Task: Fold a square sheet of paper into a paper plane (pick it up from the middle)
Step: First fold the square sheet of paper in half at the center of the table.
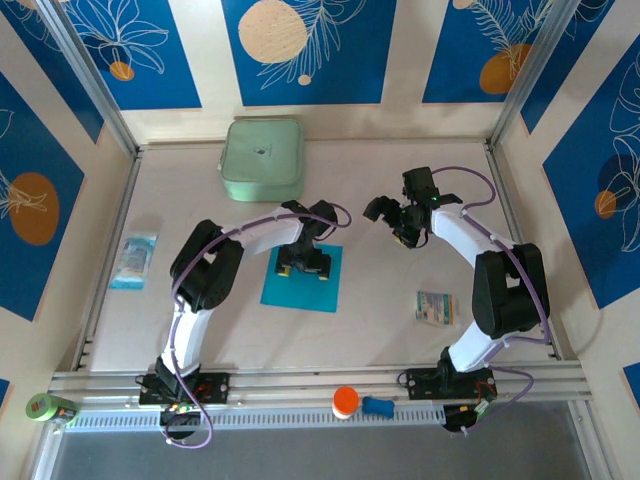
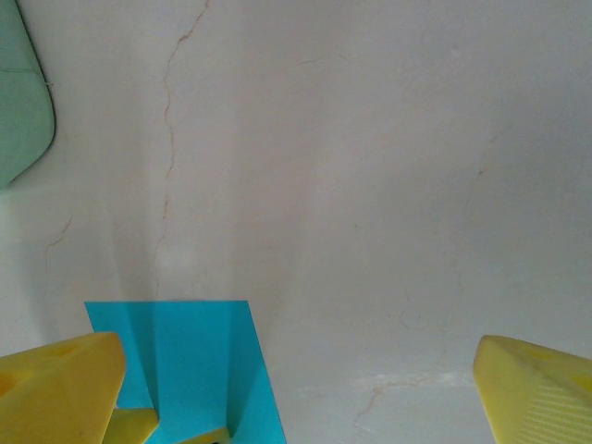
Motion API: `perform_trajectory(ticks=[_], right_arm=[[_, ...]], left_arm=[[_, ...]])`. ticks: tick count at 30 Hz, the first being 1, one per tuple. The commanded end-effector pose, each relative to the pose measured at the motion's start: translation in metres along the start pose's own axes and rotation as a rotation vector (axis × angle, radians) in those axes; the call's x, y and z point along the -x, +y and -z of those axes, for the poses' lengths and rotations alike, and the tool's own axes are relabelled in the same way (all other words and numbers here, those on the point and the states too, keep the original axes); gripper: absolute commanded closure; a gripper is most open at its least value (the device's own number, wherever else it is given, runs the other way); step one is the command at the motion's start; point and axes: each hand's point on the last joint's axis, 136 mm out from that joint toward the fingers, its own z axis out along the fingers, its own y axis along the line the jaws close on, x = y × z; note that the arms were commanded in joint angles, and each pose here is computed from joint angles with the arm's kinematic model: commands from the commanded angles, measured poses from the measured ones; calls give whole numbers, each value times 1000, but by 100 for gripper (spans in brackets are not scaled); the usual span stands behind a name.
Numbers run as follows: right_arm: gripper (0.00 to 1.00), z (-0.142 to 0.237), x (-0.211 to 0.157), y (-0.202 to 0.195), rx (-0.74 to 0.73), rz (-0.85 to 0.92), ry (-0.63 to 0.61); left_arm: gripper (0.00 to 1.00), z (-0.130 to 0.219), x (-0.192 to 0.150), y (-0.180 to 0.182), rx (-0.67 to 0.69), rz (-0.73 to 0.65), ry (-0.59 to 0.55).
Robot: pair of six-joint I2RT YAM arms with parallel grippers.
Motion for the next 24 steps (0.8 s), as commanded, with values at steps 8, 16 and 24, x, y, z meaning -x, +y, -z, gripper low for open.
perform_trajectory(ticks=[8,16,24], right_arm=[[3,9,-8,-2,6,-11,11],[3,12,-8,-5,0,-12,-4],[4,14,-6,-1,17,-11,-8]], left_arm=[[18,-27,-15,11,66,38,71],[21,-27,-16,11,54,53,64],[45,6,-5,-3,-37,26,-23]])
